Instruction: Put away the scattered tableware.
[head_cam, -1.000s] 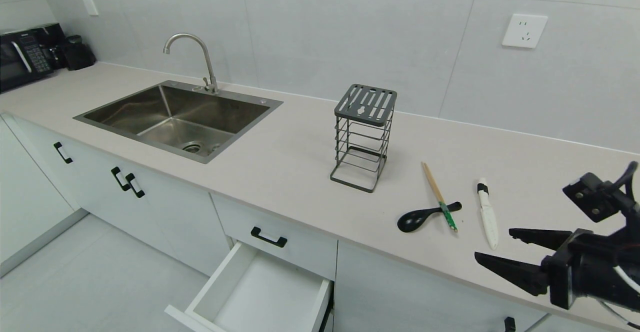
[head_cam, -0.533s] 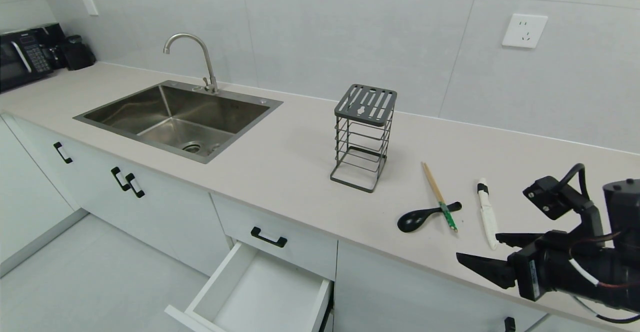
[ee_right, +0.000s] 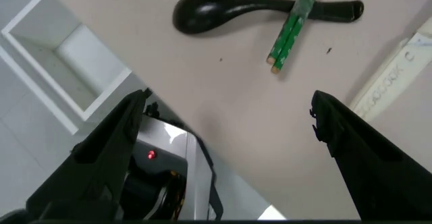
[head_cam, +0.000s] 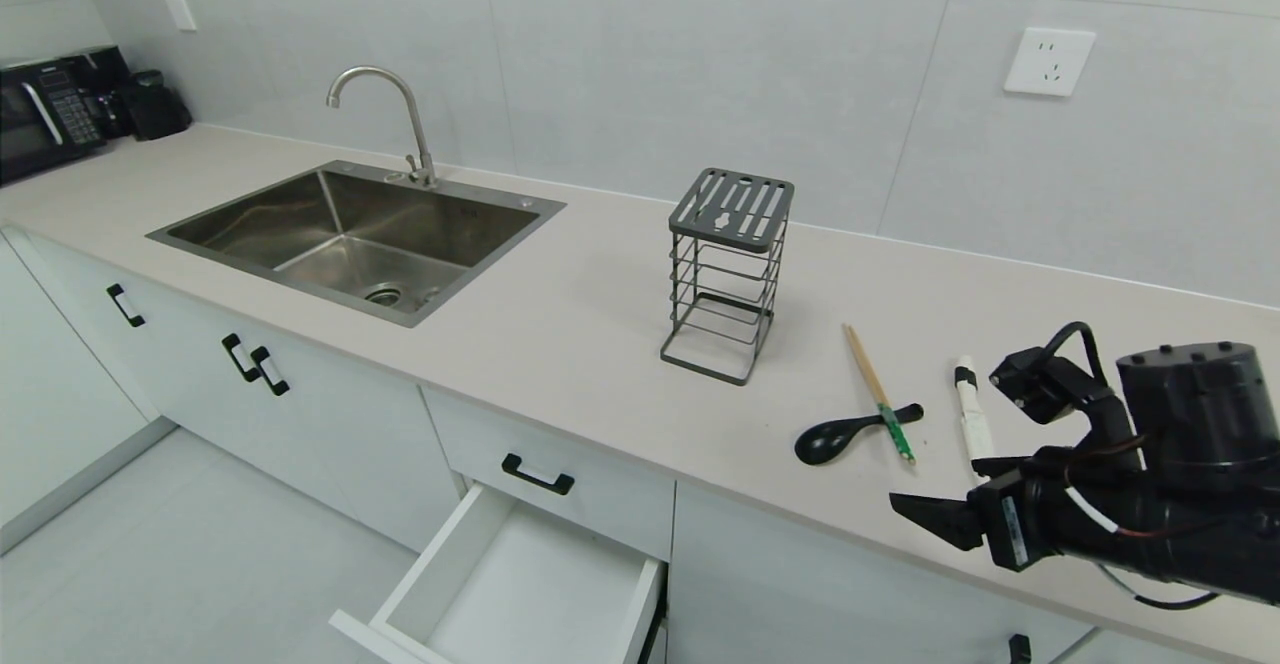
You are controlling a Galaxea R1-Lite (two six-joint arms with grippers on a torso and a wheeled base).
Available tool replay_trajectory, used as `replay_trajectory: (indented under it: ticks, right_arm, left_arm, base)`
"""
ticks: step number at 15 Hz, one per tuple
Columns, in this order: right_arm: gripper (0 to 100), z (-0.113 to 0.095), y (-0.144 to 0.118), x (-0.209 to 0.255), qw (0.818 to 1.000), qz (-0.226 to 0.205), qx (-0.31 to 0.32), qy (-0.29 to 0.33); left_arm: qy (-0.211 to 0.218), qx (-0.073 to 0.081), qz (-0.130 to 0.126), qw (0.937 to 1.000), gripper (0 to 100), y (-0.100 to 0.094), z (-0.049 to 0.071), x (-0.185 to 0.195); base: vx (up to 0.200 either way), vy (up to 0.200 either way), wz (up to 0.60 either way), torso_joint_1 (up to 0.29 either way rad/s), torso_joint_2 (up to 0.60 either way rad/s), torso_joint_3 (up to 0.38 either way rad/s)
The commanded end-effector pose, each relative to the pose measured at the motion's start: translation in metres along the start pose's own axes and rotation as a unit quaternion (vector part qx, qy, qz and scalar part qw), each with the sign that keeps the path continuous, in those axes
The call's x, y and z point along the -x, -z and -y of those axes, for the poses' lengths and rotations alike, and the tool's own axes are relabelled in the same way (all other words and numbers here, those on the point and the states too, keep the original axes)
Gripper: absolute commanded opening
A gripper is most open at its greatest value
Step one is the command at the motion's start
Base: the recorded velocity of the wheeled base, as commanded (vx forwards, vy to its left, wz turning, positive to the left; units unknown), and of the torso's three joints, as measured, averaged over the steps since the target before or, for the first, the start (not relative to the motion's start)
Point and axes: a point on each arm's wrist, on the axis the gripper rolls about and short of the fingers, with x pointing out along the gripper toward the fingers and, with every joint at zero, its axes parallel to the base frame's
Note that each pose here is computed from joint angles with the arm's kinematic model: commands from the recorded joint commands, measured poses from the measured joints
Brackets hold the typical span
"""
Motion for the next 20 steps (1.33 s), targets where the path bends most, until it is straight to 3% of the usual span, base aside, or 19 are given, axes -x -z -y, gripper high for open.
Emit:
replay_trajectory:
  ticks: [1,6,11,14,20]
  right_arm:
    - [100,0.004,-0.004,-0.036,0.999,-0.026,0.006,0.025]
    - [100,0.019,0.009,-0.078,0.998,-0.034,0.007,0.054]
    - [100,0.042,-0.006,-0.079,0.995,-0.008,0.049,0.084]
    - [100,0.043,-0.019,-0.082,0.995,0.010,0.053,0.082]
    - [100,0.033,-0.007,-0.101,0.996,-0.019,0.065,0.064]
  left_arm:
    - [0.000,0.000,0.000,1.0000,100,0.000,0.000,0.000]
    - [0.000,0.000,0.000,1.0000,100,0.000,0.000,0.000]
    - [0.000,0.000,0.000,1.0000,100,0.000,0.000,0.000]
    - [0.000,0.000,0.000,1.0000,100,0.000,0.000,0.000]
    - [0.000,0.000,0.000,1.0000,100,0.000,0.000,0.000]
  base:
    - [0.000,0.000,0.00,0.000,0.00,0.000]
    - [0.000,0.000,0.00,0.000,0.00,0.000]
    - [0.000,0.000,0.00,0.000,0.00,0.000]
    - [0.000,0.000,0.00,0.000,0.00,0.000]
    - [0.000,0.000,0.00,0.000,0.00,0.000]
